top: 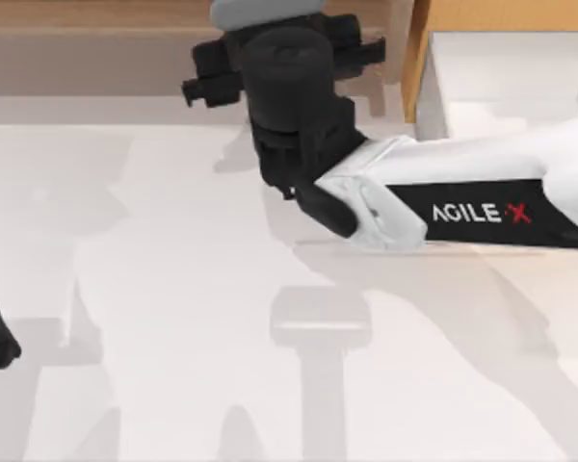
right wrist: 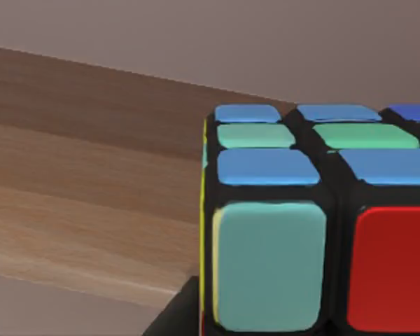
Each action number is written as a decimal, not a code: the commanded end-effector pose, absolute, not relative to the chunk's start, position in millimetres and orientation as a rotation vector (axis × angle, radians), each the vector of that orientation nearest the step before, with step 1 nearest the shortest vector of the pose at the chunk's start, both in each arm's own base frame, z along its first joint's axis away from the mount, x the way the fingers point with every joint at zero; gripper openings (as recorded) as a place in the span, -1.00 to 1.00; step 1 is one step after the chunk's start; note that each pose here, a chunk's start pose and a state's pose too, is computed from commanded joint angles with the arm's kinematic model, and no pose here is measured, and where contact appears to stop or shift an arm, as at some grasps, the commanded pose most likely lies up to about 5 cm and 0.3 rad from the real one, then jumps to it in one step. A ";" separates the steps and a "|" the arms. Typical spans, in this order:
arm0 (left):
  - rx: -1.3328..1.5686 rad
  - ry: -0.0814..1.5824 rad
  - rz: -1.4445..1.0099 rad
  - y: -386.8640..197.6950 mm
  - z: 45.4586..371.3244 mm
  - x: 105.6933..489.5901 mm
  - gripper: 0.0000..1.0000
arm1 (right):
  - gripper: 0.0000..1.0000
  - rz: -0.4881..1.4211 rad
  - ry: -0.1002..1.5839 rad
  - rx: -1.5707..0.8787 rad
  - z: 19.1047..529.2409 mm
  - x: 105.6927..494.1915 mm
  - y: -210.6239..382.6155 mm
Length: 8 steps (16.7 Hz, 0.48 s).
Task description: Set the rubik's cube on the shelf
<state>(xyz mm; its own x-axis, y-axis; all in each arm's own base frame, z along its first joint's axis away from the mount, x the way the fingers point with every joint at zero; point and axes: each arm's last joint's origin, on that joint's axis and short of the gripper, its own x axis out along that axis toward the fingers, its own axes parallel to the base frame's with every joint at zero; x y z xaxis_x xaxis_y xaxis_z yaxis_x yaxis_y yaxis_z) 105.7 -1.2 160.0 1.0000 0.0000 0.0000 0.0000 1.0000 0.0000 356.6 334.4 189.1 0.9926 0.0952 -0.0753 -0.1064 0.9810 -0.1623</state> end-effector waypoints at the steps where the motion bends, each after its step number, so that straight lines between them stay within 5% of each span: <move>1: 0.000 0.000 0.000 -1.2 160.0 105.7 1.00 | -1.00 0.081 0.033 -0.135 184.5 355.6 334.9; 8: 0.000 0.000 0.000 -1.2 160.0 105.7 1.00 | -1.00 -0.008 -0.093 -0.002 164.1 353.0 331.3</move>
<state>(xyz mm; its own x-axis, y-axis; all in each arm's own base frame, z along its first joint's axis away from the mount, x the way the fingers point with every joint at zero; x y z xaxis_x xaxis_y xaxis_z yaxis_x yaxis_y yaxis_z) 105.7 -1.2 160.0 1.0000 0.0000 0.0000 0.0000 1.0000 0.0000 353.0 331.3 164.1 0.9957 -0.0075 0.0925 0.0077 1.0000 -0.0020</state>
